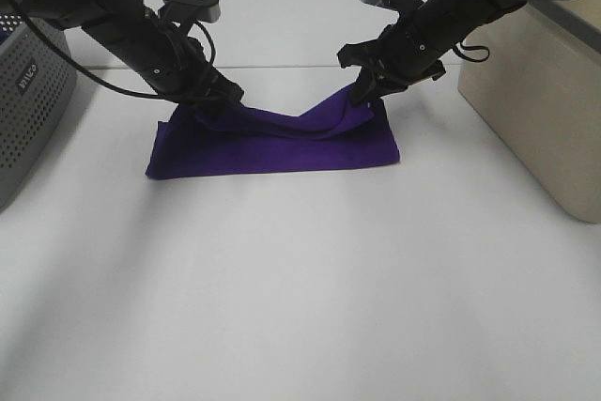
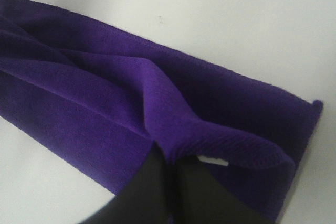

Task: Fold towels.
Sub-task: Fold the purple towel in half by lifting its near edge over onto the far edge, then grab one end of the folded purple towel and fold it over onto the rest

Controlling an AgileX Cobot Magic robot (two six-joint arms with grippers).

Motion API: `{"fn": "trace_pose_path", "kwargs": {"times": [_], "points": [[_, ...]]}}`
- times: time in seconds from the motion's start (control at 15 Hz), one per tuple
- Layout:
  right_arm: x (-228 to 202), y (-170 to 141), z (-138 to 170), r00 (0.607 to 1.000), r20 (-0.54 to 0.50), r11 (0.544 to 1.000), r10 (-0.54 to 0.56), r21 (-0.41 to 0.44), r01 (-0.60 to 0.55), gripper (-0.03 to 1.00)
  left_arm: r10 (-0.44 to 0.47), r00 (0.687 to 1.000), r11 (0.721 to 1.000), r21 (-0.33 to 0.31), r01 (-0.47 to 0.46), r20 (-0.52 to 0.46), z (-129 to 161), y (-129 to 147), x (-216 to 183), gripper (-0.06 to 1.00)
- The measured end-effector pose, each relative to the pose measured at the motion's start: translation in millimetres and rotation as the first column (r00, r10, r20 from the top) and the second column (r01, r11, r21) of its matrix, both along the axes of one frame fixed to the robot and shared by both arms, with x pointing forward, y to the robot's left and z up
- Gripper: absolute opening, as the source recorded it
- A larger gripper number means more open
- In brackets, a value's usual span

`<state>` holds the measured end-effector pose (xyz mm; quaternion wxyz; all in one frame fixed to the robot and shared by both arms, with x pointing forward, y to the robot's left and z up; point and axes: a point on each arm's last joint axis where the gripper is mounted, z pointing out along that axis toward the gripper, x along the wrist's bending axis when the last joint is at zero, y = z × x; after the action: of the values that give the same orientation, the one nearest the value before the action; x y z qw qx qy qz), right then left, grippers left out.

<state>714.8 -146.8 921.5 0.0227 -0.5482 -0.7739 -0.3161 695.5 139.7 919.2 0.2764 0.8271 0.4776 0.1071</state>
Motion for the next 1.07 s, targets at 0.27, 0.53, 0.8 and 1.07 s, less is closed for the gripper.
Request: {"fn": "trace_pose_path", "kwargs": {"times": [0.27,0.53,0.8,1.07], "points": [[0,-1,-6,1.000,-0.007,1.000,0.008,-0.018,-0.008,0.35,0.063,0.996,0.998,-0.009,-0.064,-0.064,-7,16,3,0.22],[-1,-3,0,0.998,-0.015,0.995,0.069,-0.072,-0.070,0.83,0.171,0.950,0.982,-0.034,-0.186,-0.263,-1,47,3,0.75],[-15,-2,49,0.989,-0.062,0.989,0.137,-0.053,-0.141,0.85,0.178,0.904,0.976,-0.047,-0.213,-0.388,18,71,9,0.78],[-27,-5,68,0.982,-0.127,0.987,0.140,-0.061,-0.149,0.86,0.185,0.850,0.952,-0.125,-0.280,-0.494,-20,109,19,0.78]]}}
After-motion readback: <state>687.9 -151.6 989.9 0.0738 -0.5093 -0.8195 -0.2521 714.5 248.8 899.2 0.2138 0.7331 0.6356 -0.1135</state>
